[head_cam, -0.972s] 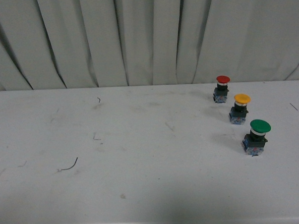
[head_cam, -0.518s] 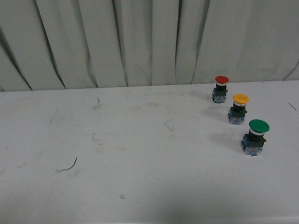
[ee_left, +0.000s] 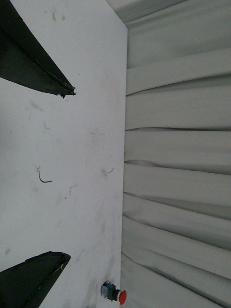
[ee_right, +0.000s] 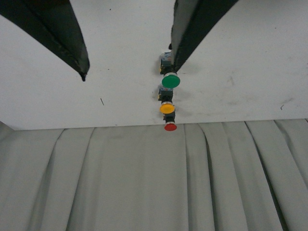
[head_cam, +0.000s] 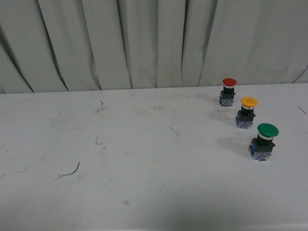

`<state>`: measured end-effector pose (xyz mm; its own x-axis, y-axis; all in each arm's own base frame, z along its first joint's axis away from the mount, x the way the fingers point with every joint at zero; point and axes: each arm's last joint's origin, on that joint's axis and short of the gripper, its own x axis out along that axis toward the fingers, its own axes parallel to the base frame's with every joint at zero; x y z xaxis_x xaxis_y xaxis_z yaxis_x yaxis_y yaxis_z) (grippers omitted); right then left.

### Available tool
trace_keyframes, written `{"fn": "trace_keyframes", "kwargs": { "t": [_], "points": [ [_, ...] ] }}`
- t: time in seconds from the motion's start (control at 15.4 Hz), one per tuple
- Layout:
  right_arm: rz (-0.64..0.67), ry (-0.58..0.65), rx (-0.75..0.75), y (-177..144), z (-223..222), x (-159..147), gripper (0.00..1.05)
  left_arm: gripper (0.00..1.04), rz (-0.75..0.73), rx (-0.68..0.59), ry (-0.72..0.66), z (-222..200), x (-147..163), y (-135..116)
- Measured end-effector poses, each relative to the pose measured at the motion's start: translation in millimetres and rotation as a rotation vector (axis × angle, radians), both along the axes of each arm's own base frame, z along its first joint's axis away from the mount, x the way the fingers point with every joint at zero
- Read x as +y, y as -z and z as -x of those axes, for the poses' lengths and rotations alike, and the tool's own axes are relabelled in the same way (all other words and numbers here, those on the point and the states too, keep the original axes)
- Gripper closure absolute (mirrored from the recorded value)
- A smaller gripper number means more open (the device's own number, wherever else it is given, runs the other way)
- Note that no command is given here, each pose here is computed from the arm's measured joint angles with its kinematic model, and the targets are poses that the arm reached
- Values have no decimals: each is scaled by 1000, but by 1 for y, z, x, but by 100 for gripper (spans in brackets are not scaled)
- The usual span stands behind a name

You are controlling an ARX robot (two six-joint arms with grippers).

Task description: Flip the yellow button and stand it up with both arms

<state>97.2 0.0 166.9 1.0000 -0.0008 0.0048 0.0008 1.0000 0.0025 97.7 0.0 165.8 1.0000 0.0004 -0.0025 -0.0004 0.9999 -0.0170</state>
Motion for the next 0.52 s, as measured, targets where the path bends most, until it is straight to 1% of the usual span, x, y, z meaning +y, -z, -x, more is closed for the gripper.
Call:
{"fn": "trace_keyframes", "kwargs": {
  "t": [0.26,0.32,0.52],
  "points": [
    [0,0,0,0,0,0,8,7,0,0,0,0,0,0],
    [0,0,0,0,0,0,6,7,0,0,0,0,0,0],
    [0,0,0,0,0,0,6,7,0,0,0,0,0,0]
  ]
}}
